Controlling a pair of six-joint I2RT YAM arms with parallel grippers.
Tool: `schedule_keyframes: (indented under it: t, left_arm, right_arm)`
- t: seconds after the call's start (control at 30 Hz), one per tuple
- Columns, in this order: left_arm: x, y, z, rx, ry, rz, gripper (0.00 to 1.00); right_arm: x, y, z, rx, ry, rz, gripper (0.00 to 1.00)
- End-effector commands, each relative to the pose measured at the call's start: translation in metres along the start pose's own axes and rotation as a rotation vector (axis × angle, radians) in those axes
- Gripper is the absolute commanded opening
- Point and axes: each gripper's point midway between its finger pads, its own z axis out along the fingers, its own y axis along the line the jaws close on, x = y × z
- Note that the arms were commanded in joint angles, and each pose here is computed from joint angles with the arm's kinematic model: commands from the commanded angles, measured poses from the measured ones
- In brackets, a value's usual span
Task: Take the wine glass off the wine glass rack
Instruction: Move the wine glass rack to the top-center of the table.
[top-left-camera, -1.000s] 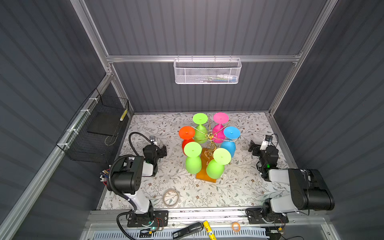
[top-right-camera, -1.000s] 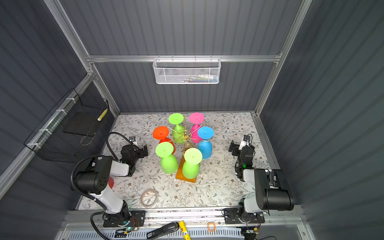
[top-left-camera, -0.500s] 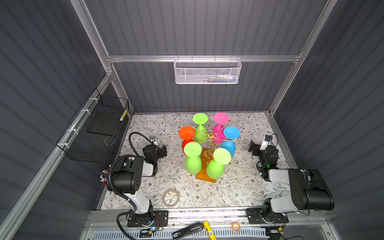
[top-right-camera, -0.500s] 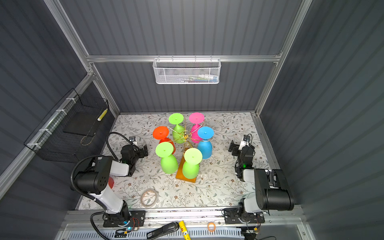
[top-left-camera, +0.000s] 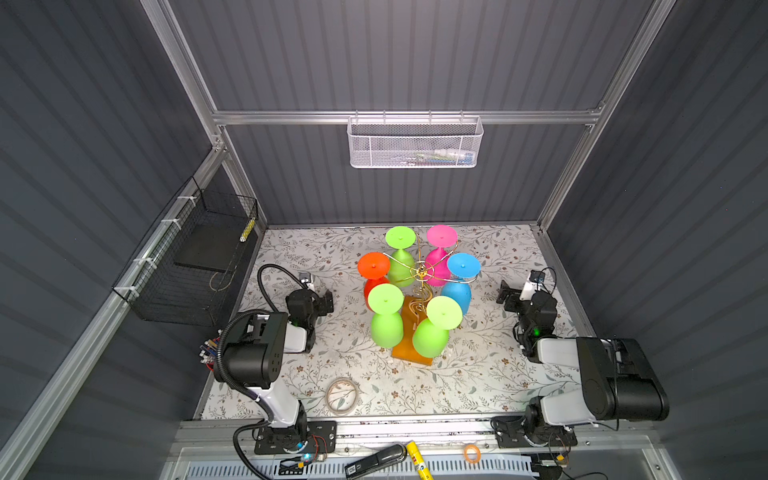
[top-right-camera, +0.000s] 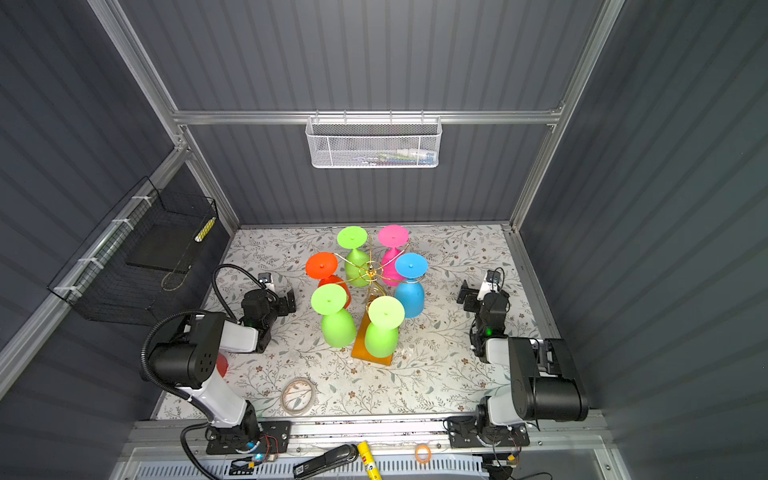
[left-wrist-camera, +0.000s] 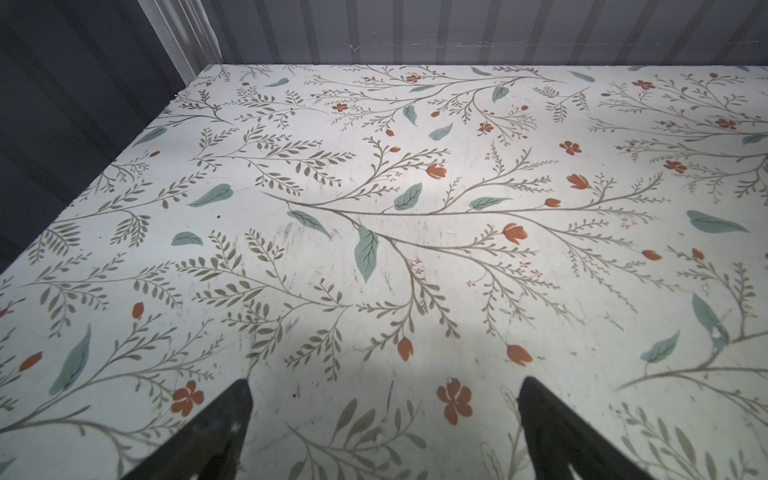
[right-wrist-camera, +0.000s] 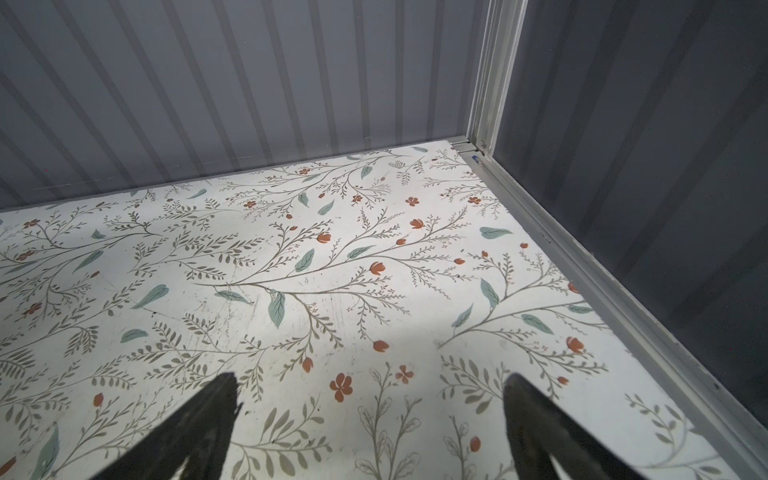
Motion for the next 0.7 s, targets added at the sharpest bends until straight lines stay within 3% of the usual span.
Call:
schedule_keyframes:
  t: [0.0, 0.67]
  left_arm:
    - [-0.009, 0.0018, 0.0036, -0.006, -0.027, 0.007, 1.0]
    - [-0.0096, 0.0, 0.0037, -0.019, -0.026, 0.022, 1.0]
  right_arm:
    - [-0.0051, 0.0006, 0.0024, -0.006, -0.015, -0.01, 0.99]
    - [-0.0051, 0.0, 0.001, 0.002, -0.021, -0.014, 0.99]
